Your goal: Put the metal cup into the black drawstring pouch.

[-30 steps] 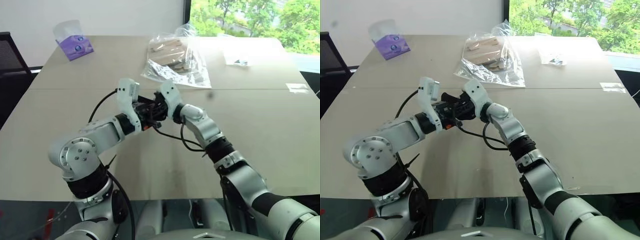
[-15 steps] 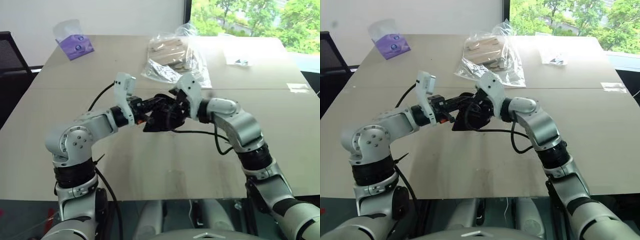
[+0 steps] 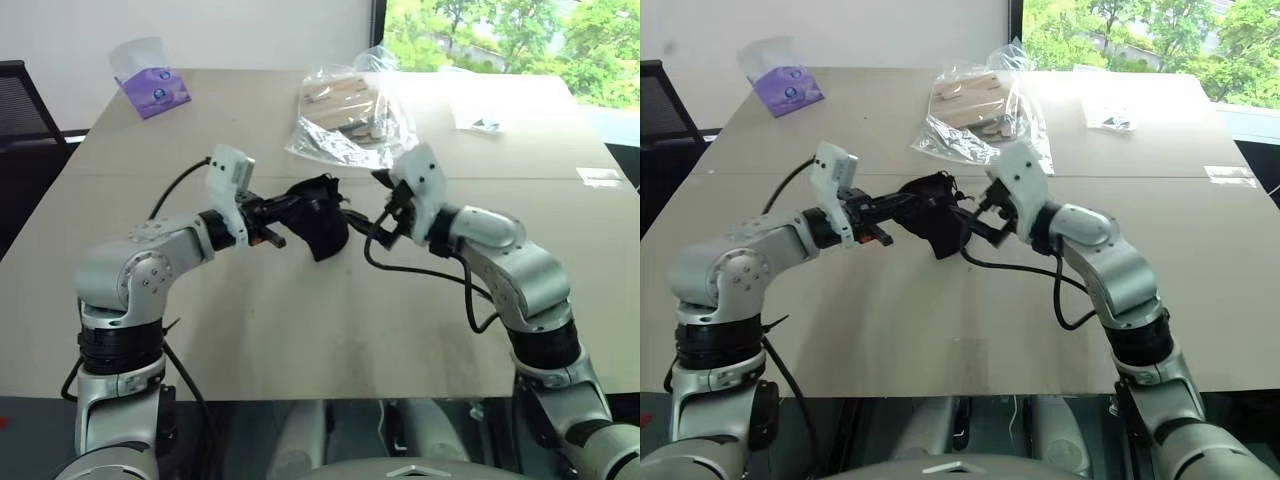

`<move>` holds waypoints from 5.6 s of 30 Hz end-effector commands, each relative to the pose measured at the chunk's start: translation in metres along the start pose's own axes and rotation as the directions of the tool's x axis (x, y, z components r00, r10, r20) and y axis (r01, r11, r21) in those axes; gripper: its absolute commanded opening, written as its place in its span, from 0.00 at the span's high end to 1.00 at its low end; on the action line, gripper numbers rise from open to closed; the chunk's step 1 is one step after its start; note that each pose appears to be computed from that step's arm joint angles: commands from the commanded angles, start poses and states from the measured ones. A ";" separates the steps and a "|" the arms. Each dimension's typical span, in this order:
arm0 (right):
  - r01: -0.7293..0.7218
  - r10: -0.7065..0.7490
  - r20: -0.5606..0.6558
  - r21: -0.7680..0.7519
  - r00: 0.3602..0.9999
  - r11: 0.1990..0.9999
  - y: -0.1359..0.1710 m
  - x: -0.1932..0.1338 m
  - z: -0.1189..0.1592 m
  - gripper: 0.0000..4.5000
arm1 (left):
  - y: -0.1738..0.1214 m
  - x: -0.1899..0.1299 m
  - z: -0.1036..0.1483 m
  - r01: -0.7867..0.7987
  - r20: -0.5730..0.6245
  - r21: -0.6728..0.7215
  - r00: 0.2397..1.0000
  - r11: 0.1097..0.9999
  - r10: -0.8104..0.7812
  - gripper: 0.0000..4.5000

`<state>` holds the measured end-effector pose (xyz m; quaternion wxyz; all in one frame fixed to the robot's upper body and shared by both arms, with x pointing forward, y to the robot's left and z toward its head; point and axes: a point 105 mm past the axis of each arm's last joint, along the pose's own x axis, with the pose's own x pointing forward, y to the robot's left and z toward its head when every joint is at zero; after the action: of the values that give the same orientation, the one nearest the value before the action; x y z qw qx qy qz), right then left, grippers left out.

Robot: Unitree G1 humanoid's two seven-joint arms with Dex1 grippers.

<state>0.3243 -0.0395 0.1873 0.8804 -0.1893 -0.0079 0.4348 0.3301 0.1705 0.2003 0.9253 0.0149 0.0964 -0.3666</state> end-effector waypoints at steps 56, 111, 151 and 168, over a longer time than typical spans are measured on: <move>0.220 -0.248 0.162 0.172 0.955 0.960 -0.015 0.034 -0.035 0.97 | -0.012 -0.031 -0.007 -0.009 0.084 0.012 0.996 1.000 0.008 1.00; 0.301 -0.369 0.013 -0.605 0.929 0.737 -0.100 -0.035 0.043 1.00 | -0.068 0.058 -0.003 0.256 0.106 -0.081 0.963 0.963 -0.247 0.95; 0.298 -0.292 -0.119 0.043 0.949 0.953 -0.043 -0.127 -0.074 0.00 | -0.035 -0.011 -0.012 -0.081 0.133 0.040 0.988 0.996 0.075 0.00; 0.250 -0.232 -0.124 0.154 0.965 0.956 -0.003 -0.194 -0.077 0.00 | -0.030 -0.098 -0.055 -0.146 0.115 -0.031 0.982 0.989 0.149 0.00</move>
<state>0.2217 -0.2179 0.1303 0.9416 -0.1133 0.0811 0.3067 0.2354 0.2234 0.1517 0.9575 -0.0225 0.0715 -0.2786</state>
